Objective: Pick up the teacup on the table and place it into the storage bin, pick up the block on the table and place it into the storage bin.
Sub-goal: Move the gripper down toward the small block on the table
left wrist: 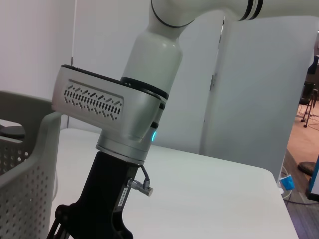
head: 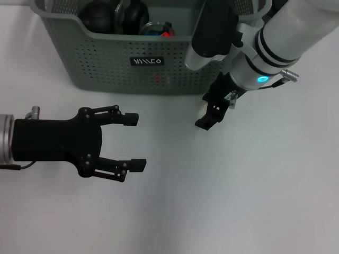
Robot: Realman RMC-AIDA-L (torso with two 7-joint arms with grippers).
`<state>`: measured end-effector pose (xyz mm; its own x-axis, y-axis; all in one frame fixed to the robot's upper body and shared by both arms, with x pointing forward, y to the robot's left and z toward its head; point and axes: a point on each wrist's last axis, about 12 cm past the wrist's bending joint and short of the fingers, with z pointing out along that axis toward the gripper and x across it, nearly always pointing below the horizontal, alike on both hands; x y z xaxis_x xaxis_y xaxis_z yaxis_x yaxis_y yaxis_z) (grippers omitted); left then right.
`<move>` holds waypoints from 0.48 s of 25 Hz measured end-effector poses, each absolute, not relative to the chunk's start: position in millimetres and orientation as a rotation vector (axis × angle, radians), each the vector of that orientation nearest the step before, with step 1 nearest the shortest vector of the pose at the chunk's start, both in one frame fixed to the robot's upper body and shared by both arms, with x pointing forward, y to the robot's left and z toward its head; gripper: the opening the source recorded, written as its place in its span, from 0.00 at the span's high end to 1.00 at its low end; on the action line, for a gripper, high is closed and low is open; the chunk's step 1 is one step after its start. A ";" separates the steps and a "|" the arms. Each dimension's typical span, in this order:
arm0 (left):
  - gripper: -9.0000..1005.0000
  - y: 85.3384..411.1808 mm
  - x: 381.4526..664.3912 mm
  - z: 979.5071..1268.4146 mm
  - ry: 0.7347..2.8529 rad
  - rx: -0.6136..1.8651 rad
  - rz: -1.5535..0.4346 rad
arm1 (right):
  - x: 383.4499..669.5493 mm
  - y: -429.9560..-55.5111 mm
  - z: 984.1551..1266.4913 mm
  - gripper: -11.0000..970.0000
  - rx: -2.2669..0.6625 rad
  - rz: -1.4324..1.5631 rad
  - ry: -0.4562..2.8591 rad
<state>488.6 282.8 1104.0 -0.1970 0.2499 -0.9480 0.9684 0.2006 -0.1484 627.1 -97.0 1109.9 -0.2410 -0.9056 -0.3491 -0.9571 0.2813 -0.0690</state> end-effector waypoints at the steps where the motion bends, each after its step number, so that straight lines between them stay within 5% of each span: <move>1: 0.07 282.8 488.6 1104.0 1.620 1.176 -1.057 | 627.6 -97.1 1110.0 0.23 -1.693 0.224 2.234; 12: 0.07 282.8 488.7 1104.0 1.621 1.175 -1.058 | 629.1 -98.1 1109.6 0.23 -1.685 0.217 2.224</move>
<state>488.7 282.8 1104.0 -0.1984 0.2496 -0.9478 0.9681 0.2008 -0.1498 629.1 -98.1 1109.6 -0.2377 -0.9030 -0.3580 -0.9551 0.2843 -0.0829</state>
